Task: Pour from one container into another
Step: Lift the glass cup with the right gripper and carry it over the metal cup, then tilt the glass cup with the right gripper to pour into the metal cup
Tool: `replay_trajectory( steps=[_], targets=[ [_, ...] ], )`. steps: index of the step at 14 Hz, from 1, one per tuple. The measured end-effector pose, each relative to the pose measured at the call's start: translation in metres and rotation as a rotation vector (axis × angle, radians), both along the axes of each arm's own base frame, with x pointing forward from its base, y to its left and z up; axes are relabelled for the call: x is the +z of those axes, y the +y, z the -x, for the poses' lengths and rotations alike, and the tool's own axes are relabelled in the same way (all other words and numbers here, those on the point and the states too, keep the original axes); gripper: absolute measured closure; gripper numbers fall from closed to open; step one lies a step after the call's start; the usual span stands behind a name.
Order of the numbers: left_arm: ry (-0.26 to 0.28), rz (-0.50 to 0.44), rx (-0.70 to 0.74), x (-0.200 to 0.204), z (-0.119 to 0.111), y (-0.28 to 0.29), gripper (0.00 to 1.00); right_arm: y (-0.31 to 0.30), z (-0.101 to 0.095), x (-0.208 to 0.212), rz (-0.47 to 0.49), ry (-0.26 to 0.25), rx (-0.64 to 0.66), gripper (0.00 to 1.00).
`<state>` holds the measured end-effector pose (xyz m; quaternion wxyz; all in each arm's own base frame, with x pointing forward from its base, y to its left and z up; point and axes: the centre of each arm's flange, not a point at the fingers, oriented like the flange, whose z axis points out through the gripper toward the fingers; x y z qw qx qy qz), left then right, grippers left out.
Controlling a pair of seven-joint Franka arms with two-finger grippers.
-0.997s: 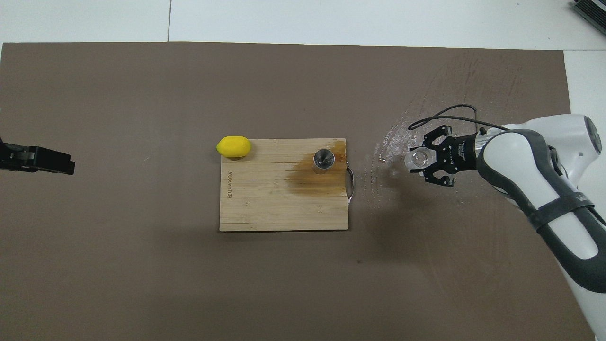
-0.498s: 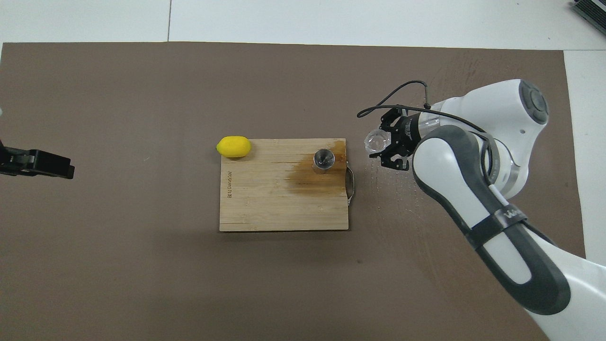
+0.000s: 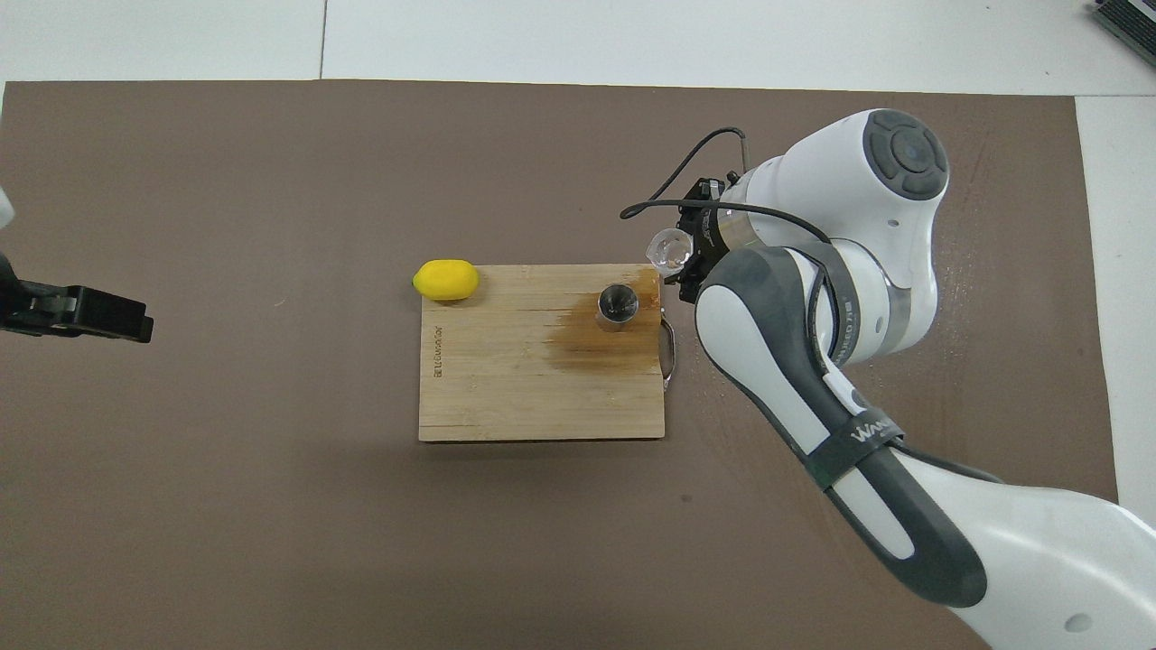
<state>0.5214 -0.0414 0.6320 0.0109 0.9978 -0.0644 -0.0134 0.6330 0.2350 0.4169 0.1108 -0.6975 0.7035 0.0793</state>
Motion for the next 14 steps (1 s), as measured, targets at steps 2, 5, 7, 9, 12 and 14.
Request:
replay_trajectory(
  steps=[2, 5, 7, 9, 12, 14],
  targets=[
    [0.0, 0.001, 0.01, 0.0, 0.0, -0.001, 0.0, 0.009, 0.003, -0.004, 0.033, -0.001, 0.024, 0.49],
    [0.001, 0.001, 0.014, 0.0, 0.0, -0.001, 0.0, 0.023, 0.01, -0.009, 0.085, 0.0, 0.066, 0.49],
    [0.003, 0.001, 0.013, 0.0, 0.0, -0.001, 0.0, 0.031, 0.015, -0.009, 0.132, -0.004, 0.096, 0.49],
    [0.003, 0.001, 0.014, 0.0, 0.0, -0.001, 0.0, 0.04, 0.02, -0.009, 0.194, -0.019, 0.135, 0.49],
    [0.003, 0.001, 0.021, -0.001, 0.0, 0.002, 0.0, 0.053, 0.025, -0.007, 0.247, -0.04, 0.164, 0.49],
    [0.003, 0.001, 0.023, -0.001, 0.0, 0.004, 0.0, 0.059, 0.028, -0.006, 0.294, -0.06, 0.199, 0.49]
  ],
)
